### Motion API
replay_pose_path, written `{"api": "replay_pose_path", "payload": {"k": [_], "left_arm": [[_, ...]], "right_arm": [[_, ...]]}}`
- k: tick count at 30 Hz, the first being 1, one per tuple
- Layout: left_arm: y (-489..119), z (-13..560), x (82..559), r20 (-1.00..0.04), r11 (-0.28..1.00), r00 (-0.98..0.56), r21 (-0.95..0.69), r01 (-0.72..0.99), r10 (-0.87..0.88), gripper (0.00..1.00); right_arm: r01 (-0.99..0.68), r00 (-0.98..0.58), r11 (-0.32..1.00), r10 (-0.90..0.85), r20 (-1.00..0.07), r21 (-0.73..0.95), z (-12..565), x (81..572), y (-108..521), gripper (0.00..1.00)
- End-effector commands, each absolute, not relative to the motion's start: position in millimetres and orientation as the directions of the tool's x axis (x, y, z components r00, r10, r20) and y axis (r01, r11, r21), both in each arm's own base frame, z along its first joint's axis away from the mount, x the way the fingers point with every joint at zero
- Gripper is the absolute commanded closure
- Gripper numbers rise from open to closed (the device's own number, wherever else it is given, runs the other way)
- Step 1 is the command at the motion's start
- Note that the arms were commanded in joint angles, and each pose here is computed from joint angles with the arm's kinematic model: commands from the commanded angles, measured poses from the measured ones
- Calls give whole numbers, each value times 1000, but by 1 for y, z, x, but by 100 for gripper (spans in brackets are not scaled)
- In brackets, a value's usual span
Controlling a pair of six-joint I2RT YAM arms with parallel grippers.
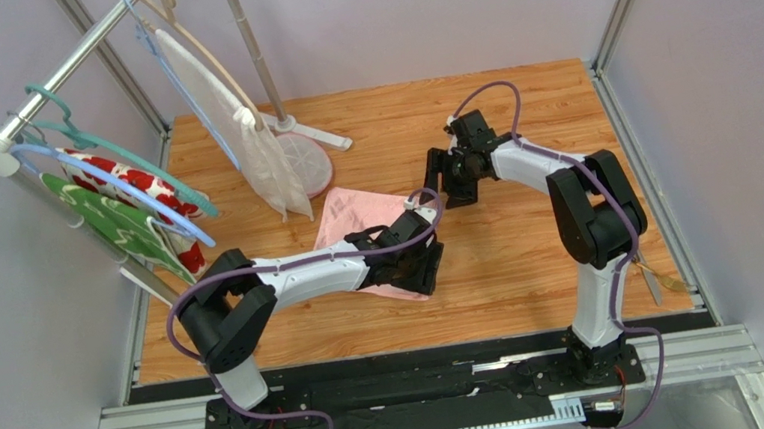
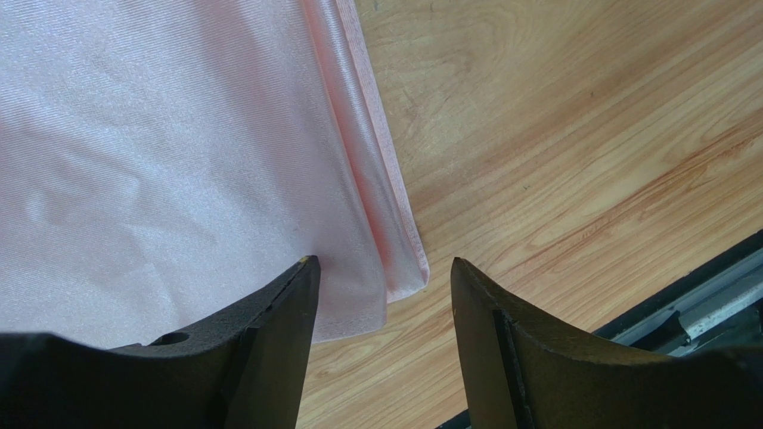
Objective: Fold the napkin into a case and place the utensils inside
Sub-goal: Turn over the upper triangle folded napkin at the center of the board.
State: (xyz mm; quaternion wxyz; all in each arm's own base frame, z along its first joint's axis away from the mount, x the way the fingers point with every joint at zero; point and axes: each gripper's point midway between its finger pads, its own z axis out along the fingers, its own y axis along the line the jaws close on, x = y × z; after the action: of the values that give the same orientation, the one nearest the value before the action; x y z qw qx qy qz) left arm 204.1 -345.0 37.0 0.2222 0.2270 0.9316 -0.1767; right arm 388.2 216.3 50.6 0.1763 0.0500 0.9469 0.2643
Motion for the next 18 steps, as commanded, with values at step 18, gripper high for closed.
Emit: {"api": "replay_pose_path", "payload": {"k": [18], "left_arm": [[-352,31,203,-477,864,-813,-190,467,334,45]], "right_arm": [[-55,-936,921,87,-341,385,18,396,218,45]]}}
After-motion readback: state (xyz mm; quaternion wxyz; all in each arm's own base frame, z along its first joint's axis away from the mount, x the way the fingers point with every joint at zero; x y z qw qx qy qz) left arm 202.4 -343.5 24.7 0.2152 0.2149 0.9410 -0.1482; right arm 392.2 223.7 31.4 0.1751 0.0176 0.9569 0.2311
